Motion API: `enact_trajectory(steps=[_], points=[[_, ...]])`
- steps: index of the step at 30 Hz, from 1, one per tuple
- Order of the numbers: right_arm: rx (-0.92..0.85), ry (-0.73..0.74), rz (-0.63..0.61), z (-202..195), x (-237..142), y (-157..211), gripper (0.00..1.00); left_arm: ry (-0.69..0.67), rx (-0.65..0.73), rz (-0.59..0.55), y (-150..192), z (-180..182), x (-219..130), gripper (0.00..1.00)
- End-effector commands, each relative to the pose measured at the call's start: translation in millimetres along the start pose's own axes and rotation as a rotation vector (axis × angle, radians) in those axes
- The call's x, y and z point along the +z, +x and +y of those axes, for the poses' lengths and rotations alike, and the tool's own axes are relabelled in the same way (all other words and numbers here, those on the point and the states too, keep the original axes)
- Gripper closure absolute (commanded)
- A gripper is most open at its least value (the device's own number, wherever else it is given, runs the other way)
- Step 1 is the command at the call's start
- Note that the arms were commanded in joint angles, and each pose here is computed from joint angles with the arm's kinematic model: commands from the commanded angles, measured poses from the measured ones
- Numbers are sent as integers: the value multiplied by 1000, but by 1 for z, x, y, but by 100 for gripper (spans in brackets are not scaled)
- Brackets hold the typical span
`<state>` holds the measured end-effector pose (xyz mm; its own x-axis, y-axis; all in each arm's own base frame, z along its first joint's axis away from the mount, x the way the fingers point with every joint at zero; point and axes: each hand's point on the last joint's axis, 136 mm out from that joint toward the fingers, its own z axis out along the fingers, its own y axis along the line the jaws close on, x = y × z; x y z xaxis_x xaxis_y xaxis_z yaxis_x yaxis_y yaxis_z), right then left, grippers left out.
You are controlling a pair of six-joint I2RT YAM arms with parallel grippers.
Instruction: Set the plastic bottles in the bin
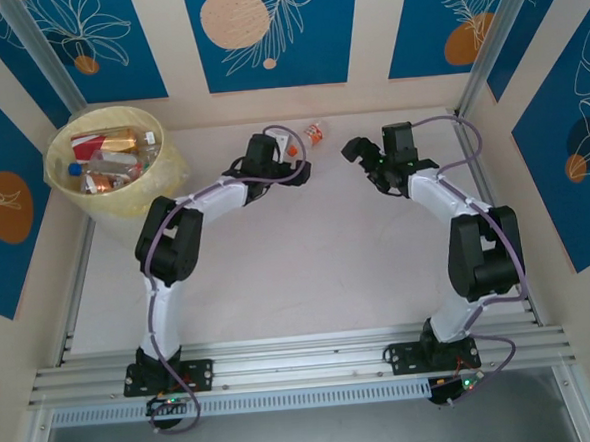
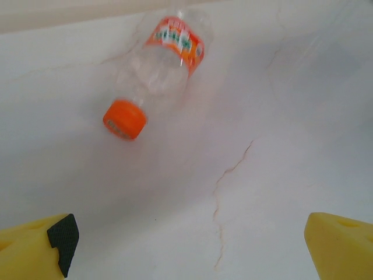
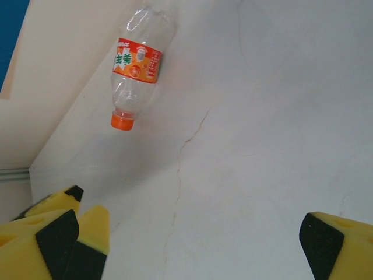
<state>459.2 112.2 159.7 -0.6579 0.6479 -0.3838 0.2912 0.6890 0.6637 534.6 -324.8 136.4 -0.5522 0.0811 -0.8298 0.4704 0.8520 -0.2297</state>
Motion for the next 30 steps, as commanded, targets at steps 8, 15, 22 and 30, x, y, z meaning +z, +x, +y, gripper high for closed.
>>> enact_trajectory(steps=[8, 15, 22, 30], points=[[-94, -65, -47, 14, -46, -1, 0, -64, 43, 72, -8, 22, 67, 0], [-72, -47, -83, -6, -68, -3, 0, -202, 77, 140, 0, 63, 99, 0], [-58, -42, -100, -10, -75, -5, 0, -25, -132, 115, -2, 65, 104, 3], [-43, -33, -106, -10, -72, -10, 0, 71, -215, 178, 17, 50, 109, 25]])
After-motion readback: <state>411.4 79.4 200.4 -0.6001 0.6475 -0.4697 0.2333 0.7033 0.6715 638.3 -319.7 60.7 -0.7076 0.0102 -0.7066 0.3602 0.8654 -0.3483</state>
